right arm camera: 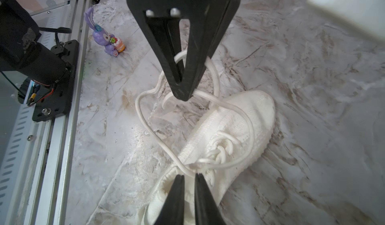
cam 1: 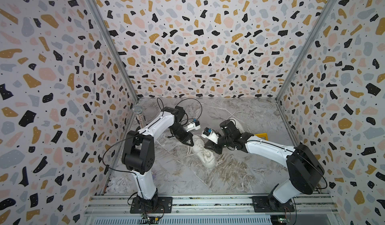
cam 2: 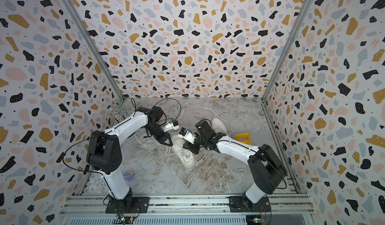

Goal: Tie the shoes
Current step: Cross the shoelace with the shoelace.

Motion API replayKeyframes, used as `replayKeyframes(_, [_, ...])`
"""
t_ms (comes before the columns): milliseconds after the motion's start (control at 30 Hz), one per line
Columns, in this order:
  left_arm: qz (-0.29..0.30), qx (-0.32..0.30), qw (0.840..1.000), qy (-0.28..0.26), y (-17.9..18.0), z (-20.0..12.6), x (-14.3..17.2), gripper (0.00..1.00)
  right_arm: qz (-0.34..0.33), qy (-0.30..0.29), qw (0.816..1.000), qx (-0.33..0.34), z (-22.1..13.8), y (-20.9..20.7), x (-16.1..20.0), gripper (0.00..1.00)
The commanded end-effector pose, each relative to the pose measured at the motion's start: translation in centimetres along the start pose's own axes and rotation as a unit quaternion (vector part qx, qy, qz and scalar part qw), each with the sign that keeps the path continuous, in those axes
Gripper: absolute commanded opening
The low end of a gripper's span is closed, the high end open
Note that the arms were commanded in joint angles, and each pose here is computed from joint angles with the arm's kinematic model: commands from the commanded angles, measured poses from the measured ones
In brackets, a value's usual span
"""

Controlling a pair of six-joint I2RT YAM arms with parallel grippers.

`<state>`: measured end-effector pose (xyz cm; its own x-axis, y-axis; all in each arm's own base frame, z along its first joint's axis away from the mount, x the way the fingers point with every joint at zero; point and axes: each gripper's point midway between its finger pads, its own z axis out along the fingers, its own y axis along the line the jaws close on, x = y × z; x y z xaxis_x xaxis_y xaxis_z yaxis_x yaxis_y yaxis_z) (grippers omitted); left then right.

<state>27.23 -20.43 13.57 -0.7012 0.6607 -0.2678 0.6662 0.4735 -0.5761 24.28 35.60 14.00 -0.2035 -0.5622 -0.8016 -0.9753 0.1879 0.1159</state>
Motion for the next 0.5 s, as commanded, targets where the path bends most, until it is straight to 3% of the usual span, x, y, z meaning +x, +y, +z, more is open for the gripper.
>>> replayKeyframes(0, [0.003,0.052,0.999,-0.011,-2.5,-1.5,0.0,0.0,-0.008,-0.032,0.999,0.009,0.5,-0.4,-2.5,0.14])
replayKeyframes(233, [-0.001,0.07,0.997,-0.026,-3.3,-2.1,-0.6,0.0,0.043,-0.05,0.998,0.025,2.5,-1.6,-2.8,0.16])
replayKeyframes(467, [0.0,0.076,0.997,-0.032,-3.5,-2.2,-0.8,0.0,0.068,-0.067,0.995,0.024,3.6,-2.3,-3.4,0.27])
